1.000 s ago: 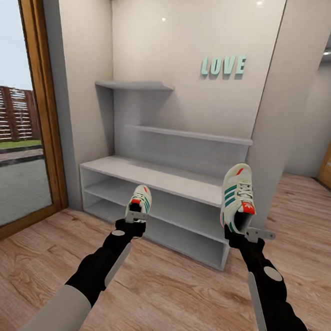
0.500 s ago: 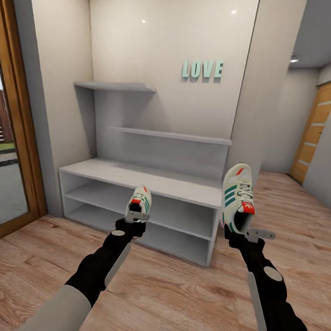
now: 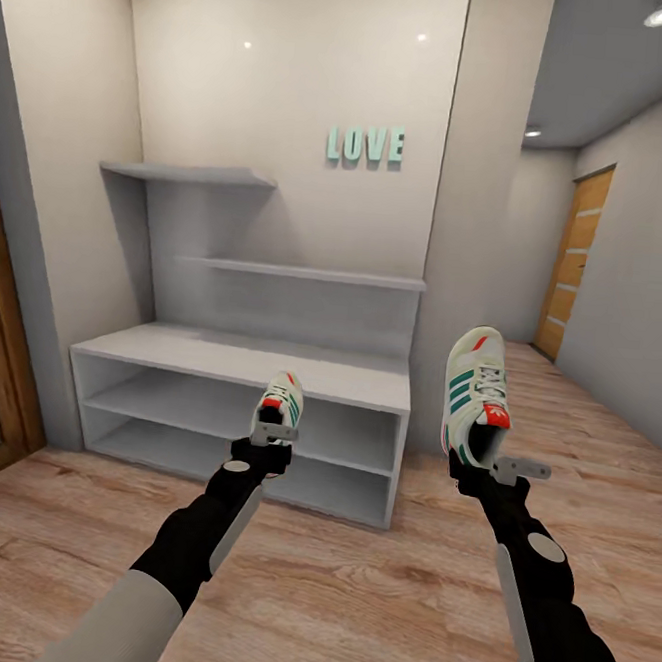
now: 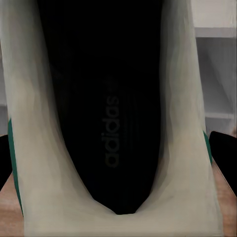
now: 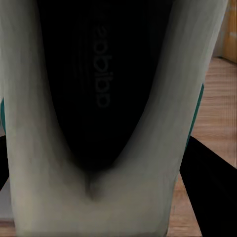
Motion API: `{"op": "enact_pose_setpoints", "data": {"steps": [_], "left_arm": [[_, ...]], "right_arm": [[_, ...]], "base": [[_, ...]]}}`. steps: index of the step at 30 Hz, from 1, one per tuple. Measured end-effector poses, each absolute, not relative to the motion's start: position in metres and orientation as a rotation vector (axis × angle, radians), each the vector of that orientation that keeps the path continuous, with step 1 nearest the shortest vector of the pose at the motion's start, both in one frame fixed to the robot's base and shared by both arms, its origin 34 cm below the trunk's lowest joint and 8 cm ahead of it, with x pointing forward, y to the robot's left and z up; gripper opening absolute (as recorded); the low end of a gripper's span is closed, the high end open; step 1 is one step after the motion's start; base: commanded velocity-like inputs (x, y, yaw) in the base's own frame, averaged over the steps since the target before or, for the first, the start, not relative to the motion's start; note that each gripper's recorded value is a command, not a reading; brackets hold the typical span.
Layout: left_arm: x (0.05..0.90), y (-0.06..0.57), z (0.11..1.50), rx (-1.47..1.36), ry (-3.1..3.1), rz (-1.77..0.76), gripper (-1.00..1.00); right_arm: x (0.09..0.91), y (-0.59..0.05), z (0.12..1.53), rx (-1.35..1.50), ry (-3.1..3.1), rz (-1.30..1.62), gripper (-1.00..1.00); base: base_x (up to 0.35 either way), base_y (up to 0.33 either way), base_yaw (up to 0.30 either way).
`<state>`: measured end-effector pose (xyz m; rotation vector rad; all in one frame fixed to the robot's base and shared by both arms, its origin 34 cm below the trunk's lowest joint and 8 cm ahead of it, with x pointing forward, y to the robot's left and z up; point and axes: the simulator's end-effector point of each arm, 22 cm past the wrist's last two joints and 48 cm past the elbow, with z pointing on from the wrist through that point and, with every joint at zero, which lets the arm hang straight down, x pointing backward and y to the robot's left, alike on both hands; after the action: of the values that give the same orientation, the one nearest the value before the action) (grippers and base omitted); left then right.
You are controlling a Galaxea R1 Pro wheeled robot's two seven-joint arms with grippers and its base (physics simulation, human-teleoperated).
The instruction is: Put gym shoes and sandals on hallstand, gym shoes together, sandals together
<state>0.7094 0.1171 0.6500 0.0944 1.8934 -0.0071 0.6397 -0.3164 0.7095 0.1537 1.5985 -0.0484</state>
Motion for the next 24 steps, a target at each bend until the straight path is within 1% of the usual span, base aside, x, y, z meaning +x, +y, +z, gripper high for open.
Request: {"op": "enact_pose_setpoints", "data": {"steps": [4, 10, 24], "left_arm": [[0.708, 0.117, 0.646, 0.096, 1.903, -0.006, -1.0], [0.697, 0.128, 0.571, 0.113, 2.069, 0.036, -1.0], [0.67, 0.139, 0.513, 0.165, 2.286, 0.096, -1.0]], "right_arm": [[0.639, -0.317, 0.712, 0.153, 1.594, -0.05, -1.0], [0.638, -0.319, 0.714, 0.157, 1.591, -0.054, -1.0], [0.638, -0.32, 0.715, 0.156, 1.59, -0.056, -1.0]], "base": [[0.0, 0.0, -0.224], [0.0, 0.0, -0.19], [0.0, 0.0, -0.017]]}}
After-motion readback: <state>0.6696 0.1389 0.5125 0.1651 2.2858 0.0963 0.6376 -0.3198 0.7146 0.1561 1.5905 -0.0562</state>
